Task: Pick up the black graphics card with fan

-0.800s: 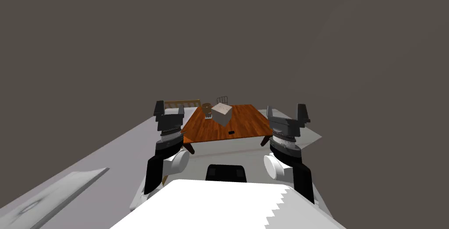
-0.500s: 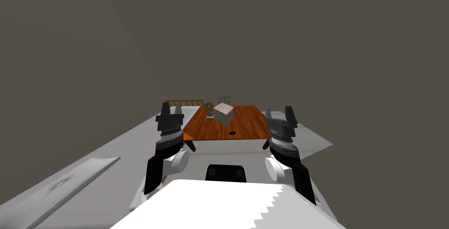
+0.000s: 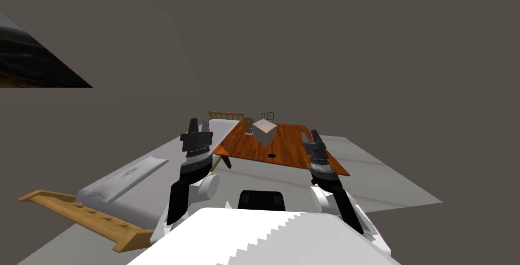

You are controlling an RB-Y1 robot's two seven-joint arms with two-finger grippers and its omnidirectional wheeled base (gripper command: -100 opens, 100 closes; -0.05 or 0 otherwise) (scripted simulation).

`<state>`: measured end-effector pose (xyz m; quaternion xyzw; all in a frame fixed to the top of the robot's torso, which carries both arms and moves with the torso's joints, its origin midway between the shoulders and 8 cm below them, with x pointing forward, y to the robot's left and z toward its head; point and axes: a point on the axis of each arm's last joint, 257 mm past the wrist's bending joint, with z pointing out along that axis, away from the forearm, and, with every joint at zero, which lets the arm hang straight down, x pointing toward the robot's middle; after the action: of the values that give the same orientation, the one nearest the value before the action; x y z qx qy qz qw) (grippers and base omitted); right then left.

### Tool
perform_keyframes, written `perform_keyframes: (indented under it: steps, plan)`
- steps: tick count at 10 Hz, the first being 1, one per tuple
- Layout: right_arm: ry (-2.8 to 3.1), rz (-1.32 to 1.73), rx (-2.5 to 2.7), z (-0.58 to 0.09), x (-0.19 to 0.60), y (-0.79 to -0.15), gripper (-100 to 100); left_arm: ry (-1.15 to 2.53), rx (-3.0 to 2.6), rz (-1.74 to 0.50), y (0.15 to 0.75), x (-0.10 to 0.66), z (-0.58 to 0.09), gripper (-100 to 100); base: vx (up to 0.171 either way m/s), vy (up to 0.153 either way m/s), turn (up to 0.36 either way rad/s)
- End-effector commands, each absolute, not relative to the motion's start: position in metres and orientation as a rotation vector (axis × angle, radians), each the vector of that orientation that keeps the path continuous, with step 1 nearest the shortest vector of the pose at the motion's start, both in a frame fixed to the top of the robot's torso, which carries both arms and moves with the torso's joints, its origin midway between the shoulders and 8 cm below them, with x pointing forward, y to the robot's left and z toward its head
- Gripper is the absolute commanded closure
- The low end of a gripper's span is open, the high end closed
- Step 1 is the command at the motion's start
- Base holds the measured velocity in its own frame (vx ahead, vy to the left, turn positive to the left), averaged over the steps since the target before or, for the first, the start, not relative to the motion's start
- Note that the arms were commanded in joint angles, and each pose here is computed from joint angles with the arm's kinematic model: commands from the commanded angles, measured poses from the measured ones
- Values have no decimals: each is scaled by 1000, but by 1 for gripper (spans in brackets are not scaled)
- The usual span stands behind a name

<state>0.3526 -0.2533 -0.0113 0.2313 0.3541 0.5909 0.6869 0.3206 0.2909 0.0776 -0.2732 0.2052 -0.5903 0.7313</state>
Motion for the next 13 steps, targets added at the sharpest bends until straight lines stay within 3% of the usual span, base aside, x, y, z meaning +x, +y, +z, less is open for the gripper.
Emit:
perform_keyframes:
  steps: [1,9,13]
  plan:
    - [896,1251,499,-39,364,-248,-100,452,-601,-1299,291,321,78,0,12,-117,428]
    - [1293,967,443,-176,383,-264,-100,452,-601,-1299,291,321,78,0,12,-61,307]
    - [1406,890,450,-224,380,-276,-100,452,-601,-1299,291,321,78,0,11,-20,190]
